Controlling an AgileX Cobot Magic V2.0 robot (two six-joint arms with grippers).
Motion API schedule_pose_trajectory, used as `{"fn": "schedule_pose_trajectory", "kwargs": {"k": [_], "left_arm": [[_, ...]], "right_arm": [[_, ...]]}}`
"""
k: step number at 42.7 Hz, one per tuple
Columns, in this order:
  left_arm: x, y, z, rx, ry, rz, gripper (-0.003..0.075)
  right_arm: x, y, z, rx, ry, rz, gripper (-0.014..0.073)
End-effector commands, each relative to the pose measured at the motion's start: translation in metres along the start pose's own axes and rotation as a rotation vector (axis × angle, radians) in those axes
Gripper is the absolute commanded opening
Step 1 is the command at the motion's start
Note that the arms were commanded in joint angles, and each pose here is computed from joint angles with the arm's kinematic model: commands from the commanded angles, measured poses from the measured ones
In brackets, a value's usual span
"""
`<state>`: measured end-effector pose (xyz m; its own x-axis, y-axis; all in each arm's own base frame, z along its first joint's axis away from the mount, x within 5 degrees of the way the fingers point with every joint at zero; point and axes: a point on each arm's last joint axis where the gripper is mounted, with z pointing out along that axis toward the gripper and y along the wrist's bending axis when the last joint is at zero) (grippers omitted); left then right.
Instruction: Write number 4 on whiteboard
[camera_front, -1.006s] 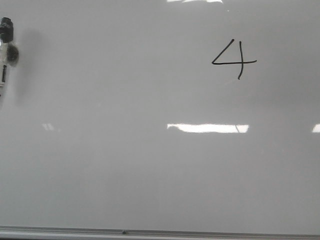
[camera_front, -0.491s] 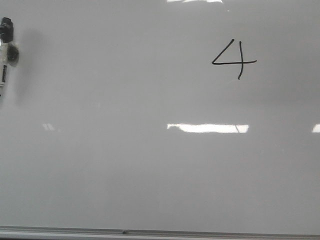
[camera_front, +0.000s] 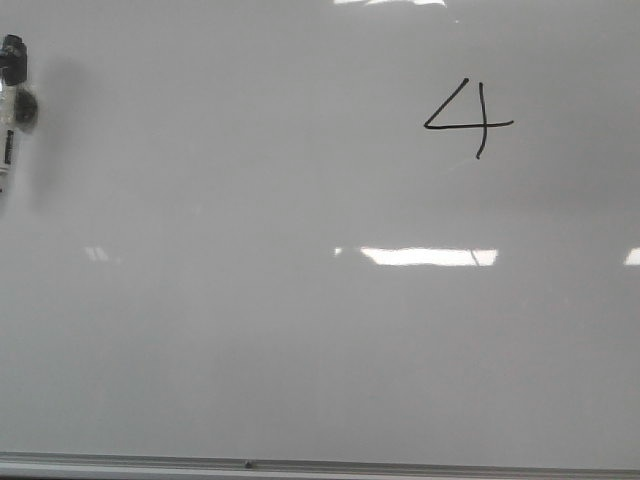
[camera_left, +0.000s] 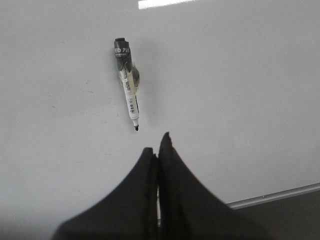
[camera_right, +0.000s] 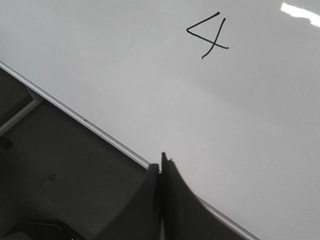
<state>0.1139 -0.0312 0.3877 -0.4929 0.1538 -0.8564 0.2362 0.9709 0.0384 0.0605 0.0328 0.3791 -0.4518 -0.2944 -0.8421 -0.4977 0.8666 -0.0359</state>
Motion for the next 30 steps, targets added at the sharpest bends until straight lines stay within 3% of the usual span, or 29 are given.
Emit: {"fn": "schedule_pose_trajectory", "kwargs": {"k": [1, 13, 24, 30], "left_arm": [[-0.013, -0.001, -0.007, 0.016, -0.094, 0.000, -0.0020], [-0.007, 0.003, -0.009, -0.011, -0.103, -0.016, -0.0020], [0.018, 0.018, -0.019, -0.141, -0.273, -0.053, -0.0020], [0.043, 0.017, -0.020, -0.151, -0.348, -0.052, -0.0020]], "right_arm": [[-0.012, -0.001, -0.006, 0.009, -0.090, 0.001, -0.0069], [-0.012, -0.001, -0.006, 0.009, -0.090, 0.001, -0.0069], [-0.012, -0.001, -0.006, 0.009, -0.089, 0.001, -0.0069], [-0.012, -0.001, -0.006, 0.009, -0.089, 0.001, -0.0069]]}}
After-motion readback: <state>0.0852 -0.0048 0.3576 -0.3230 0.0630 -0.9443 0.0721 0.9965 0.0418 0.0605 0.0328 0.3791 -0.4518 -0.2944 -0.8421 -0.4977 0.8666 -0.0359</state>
